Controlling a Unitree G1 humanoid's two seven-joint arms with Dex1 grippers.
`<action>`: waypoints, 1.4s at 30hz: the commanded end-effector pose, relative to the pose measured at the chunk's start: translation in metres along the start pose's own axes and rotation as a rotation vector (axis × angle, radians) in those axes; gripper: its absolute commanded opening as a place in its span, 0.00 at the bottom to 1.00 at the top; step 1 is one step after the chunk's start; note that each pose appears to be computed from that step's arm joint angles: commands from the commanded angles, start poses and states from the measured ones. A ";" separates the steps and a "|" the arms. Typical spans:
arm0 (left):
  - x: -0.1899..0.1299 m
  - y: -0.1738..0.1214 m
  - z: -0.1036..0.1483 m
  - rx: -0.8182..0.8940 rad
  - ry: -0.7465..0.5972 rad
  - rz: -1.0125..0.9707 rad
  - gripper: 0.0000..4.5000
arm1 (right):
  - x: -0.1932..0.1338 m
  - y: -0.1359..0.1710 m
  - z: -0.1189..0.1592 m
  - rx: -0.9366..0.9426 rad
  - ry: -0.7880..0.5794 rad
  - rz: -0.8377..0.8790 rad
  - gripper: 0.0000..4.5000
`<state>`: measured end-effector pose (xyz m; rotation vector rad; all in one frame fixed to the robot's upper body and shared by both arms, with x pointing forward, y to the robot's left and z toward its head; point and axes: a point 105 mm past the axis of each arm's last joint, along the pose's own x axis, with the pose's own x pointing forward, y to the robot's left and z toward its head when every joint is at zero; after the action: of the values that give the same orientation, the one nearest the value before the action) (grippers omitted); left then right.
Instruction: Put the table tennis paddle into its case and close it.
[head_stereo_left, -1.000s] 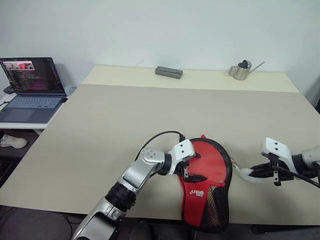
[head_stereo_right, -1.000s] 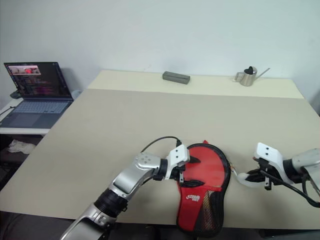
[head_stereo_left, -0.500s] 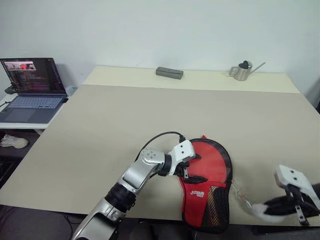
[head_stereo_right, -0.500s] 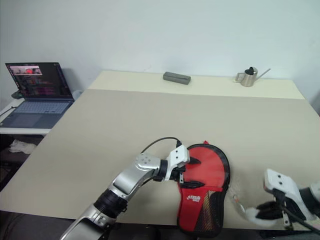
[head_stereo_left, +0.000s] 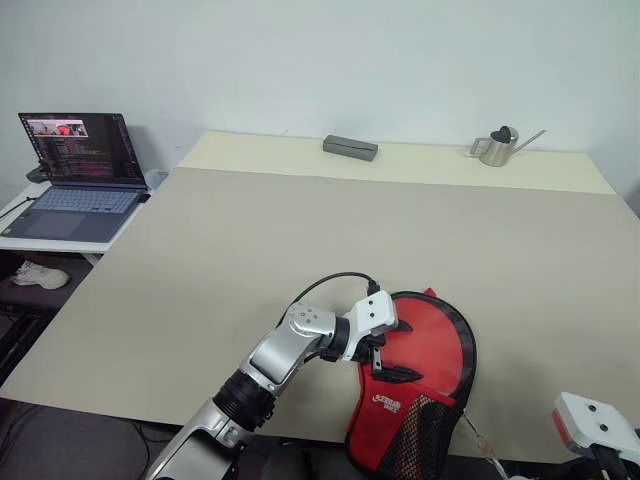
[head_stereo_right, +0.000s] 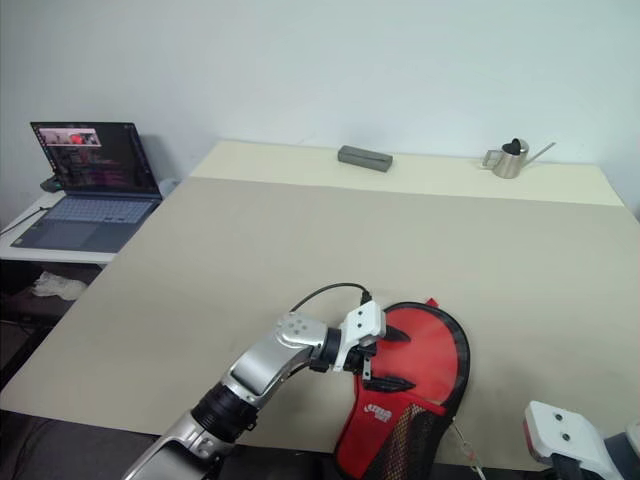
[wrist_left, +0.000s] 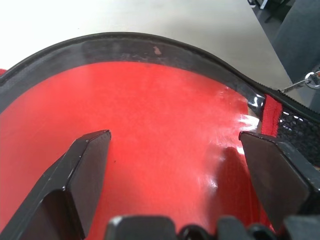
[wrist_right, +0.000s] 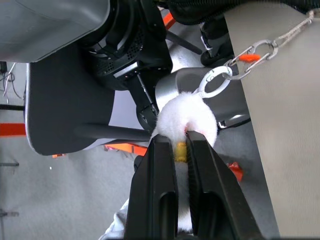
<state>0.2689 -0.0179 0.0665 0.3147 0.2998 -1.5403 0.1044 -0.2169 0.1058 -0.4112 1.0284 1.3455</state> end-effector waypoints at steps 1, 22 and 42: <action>-0.001 -0.002 -0.032 -0.104 0.098 0.007 1.00 | 0.008 0.007 0.010 -0.022 -0.025 0.076 0.00; -0.016 0.028 -0.004 0.016 -0.050 0.145 1.00 | -0.024 -0.030 0.042 -0.020 -0.237 -0.057 0.00; -0.060 0.048 0.055 0.122 -0.253 0.183 1.00 | -0.067 -0.064 0.071 0.061 -0.413 -0.176 0.42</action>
<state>0.3168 0.0129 0.1118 0.2378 0.0762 -1.3725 0.1906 -0.2153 0.1702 -0.1993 0.7056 1.2080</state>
